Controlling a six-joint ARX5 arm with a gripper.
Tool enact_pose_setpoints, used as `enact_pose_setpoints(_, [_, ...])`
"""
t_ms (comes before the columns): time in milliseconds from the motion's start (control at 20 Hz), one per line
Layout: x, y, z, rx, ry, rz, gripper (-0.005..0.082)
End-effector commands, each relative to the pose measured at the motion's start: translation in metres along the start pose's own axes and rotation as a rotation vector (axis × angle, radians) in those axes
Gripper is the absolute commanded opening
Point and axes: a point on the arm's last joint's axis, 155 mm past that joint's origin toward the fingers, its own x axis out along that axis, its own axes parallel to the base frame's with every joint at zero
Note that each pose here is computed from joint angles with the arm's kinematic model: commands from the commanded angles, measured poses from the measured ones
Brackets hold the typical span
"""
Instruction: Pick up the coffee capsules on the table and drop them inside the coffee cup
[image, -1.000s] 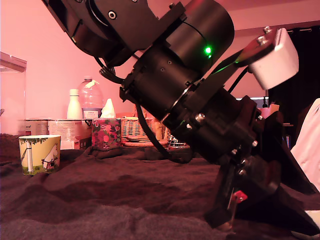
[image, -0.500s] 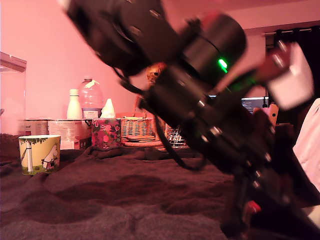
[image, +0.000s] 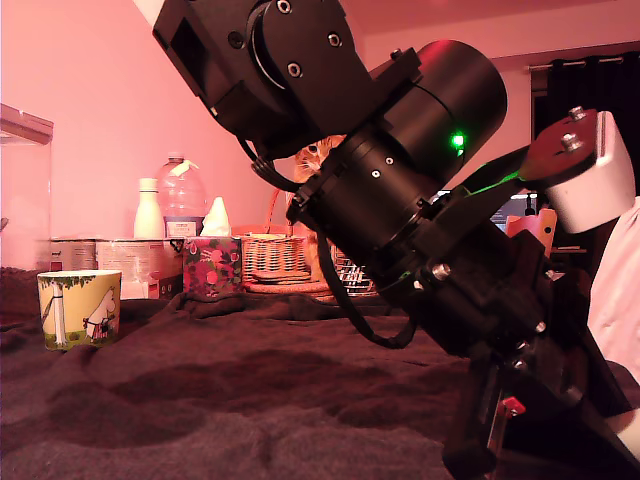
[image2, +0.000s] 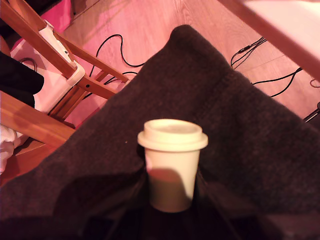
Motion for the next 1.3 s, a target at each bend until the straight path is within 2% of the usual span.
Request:
enact_pose_setpoints(0, [0.006,-0.005,-0.003,0.006,0.006,-0.014,0.0104])
enact_pose_setpoints(250, [0.006,-0.003,-0.006,0.004,0.019,-0.006,0.0053])
enact_pose_setpoints(400, [0.000,0.005,-0.009,-0.053,0.059,0.028,0.0053])
enact_pose_setpoints(450, [-0.005,0.008,-0.006,-0.050,0.056,0.038,0.0053])
enact_pose_setpoints(550, [-0.014,0.016,0.004,-0.095,0.038,0.063,0.0049])
enact_pose_setpoints(650, [-0.026,0.023,0.011,-0.186,0.027,0.080,0.0036])
enact_pose_setpoints(700, [-0.031,0.024,0.012,-0.187,0.029,0.080,0.0036])
enact_pose_setpoints(750, [-0.035,0.024,0.014,-0.249,0.029,0.081,0.0036])
enact_pose_setpoints(850, [-0.045,0.028,0.015,-0.254,0.037,0.088,0.0036])
enact_pose_setpoints(900, [-0.050,0.029,0.014,-0.391,0.036,0.093,0.0036])
enact_pose_setpoints(950, [-0.055,0.030,0.014,-0.396,0.042,0.096,0.0036])
enact_pose_setpoints(1000, [-0.060,0.032,0.012,-0.455,0.046,0.099,0.0036])
enact_pose_setpoints(1100, [-0.073,0.040,0.007,-0.538,0.053,0.126,0.0036])
enact_pose_setpoints(1150, [-0.080,0.044,0.006,-0.545,0.052,0.138,0.0036])
enact_pose_setpoints(1200, [-0.088,0.049,0.005,-0.662,0.040,0.157,0.0036])
enact_pose_setpoints(1250, [-0.097,0.055,0.006,-0.686,0.031,0.175,0.0036])
